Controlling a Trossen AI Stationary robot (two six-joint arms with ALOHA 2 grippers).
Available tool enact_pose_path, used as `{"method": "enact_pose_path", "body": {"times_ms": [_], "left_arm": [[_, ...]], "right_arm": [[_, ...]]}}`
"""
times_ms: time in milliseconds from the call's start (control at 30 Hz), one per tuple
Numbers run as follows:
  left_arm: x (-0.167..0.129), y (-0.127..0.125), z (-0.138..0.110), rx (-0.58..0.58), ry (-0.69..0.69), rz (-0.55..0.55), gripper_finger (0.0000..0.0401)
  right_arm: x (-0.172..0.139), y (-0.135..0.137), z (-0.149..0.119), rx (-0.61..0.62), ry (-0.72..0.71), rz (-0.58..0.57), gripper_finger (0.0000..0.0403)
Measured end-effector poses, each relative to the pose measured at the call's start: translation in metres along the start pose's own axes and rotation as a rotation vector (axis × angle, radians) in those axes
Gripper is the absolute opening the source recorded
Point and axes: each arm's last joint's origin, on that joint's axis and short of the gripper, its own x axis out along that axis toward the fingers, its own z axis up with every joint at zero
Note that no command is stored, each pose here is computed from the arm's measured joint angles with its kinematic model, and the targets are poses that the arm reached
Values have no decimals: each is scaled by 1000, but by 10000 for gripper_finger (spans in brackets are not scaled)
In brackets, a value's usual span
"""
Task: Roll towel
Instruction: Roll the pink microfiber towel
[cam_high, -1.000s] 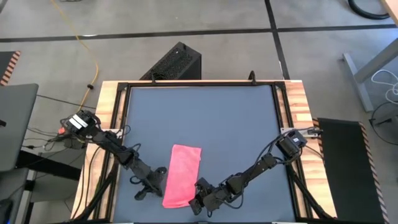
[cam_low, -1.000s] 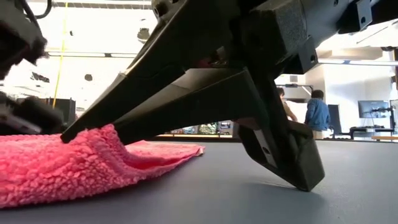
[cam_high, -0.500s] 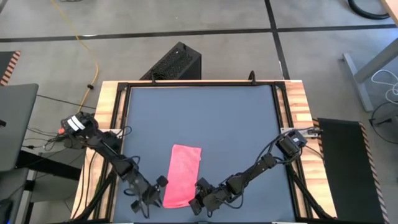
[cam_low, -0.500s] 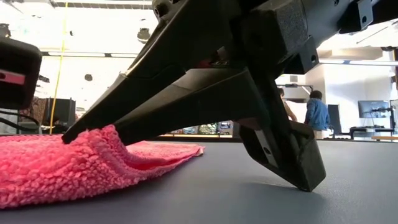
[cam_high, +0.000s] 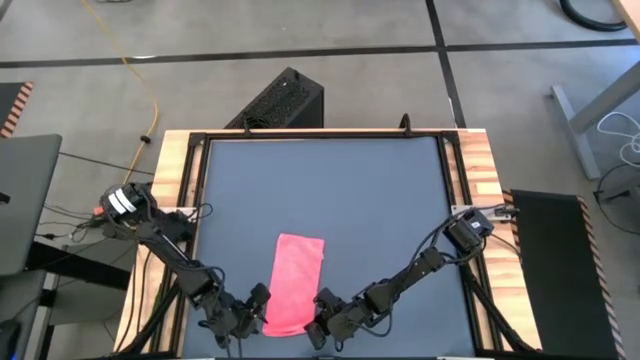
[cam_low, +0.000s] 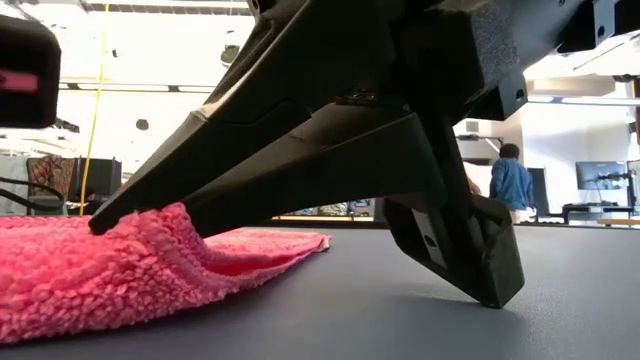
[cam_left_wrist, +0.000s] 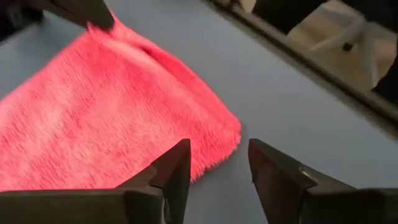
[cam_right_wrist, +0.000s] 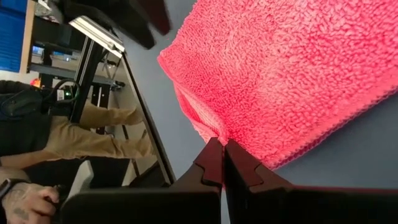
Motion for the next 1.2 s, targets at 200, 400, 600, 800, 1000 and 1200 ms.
{"method": "enact_pose_path", "body": {"times_ms": [200, 400, 600, 800, 1000, 1200], "left_arm": [[22, -16, -6, -3, -46, -14, 151], [26, -16, -3, -3, -50, 29, 143], [26, -15, -6, -25, -19, 49, 100], [27, -13, -8, -37, -1, 57, 40], [28, -6, -8, -119, 2, 74, 2], [14, 9, 2, -196, -19, 61, 0]], "right_arm": [[0, 0, 0, -7, -2, 0, 20], [0, 0, 0, -7, -4, 0, 20], [0, 0, 0, -3, -5, -1, 20], [0, 0, 0, -2, -8, -1, 20], [-1, 0, -2, 4, -8, 0, 20], [-2, 1, -7, 25, -33, -3, 21]]}}
